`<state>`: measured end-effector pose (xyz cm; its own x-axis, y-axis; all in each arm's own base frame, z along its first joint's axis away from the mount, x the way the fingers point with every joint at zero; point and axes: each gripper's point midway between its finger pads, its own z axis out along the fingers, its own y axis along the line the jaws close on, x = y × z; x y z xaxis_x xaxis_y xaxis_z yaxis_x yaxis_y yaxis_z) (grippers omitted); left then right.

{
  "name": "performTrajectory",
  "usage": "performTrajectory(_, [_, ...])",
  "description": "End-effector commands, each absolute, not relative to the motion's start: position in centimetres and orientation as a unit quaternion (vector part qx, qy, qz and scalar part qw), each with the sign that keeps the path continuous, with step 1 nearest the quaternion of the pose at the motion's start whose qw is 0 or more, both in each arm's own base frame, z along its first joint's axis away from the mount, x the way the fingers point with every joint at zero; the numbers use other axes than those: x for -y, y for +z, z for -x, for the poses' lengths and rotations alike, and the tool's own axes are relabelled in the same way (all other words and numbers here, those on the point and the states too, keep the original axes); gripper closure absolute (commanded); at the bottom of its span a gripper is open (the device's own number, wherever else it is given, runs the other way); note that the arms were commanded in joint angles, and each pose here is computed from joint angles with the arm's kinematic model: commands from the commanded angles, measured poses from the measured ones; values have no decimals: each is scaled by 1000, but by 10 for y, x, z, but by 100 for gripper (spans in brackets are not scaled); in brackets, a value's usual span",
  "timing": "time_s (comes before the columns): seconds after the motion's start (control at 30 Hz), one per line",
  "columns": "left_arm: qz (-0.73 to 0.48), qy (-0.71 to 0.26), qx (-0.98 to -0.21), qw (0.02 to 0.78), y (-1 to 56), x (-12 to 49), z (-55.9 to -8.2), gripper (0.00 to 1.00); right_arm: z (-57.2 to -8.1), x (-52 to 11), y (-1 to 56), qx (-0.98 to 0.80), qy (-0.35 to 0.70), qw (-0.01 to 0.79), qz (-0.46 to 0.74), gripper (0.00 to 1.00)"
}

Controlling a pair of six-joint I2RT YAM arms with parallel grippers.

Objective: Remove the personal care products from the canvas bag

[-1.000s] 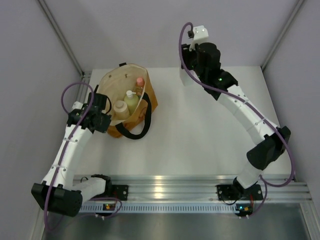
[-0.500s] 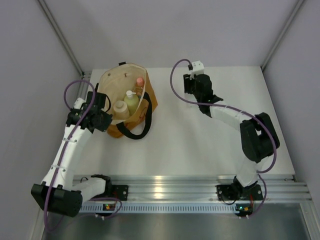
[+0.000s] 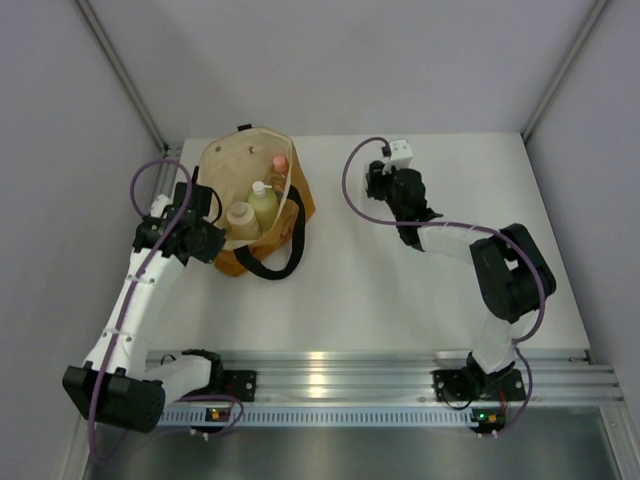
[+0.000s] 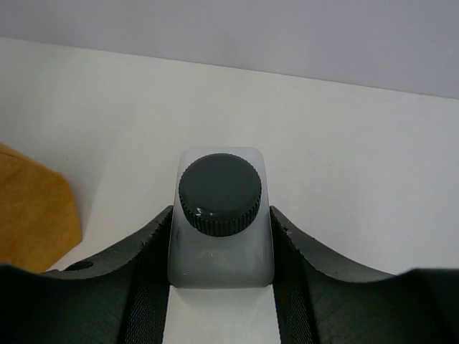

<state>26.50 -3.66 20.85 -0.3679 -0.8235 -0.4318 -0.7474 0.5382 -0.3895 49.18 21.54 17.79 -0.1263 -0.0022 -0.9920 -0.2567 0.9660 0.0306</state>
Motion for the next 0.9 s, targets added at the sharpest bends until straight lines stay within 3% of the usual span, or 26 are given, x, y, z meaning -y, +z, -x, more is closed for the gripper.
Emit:
performTrajectory(0.0, [470,-81,-825,303,214,42,-273,100,-505,-217,260,-645,154,747,34,93])
performTrajectory(0.03, [470,-81,-825,303,214,42,-273,100,-505,-217,257,-649,155,744,32,73])
performTrajectory(0.3, [472,-80,-825,301,212,42,-272,100,-504,-222,260,-652,159,740,47,45])
performTrajectory(0.33, [472,-79,-825,300,211,42,-271,100,-504,-222,261,-652,159,740,47,33])
performTrajectory(0.37, [471,-79,-826,300,211,42,-272,100,-503,-222,262,-651,160,740,49,30])
performTrajectory(0.63, [472,-77,-828,295,206,42,-270,100,-494,-225,281,-644,161,745,63,19])
performTrajectory(0.87, [473,-80,-826,296,208,42,-269,100,-461,-270,361,-640,211,730,116,21])
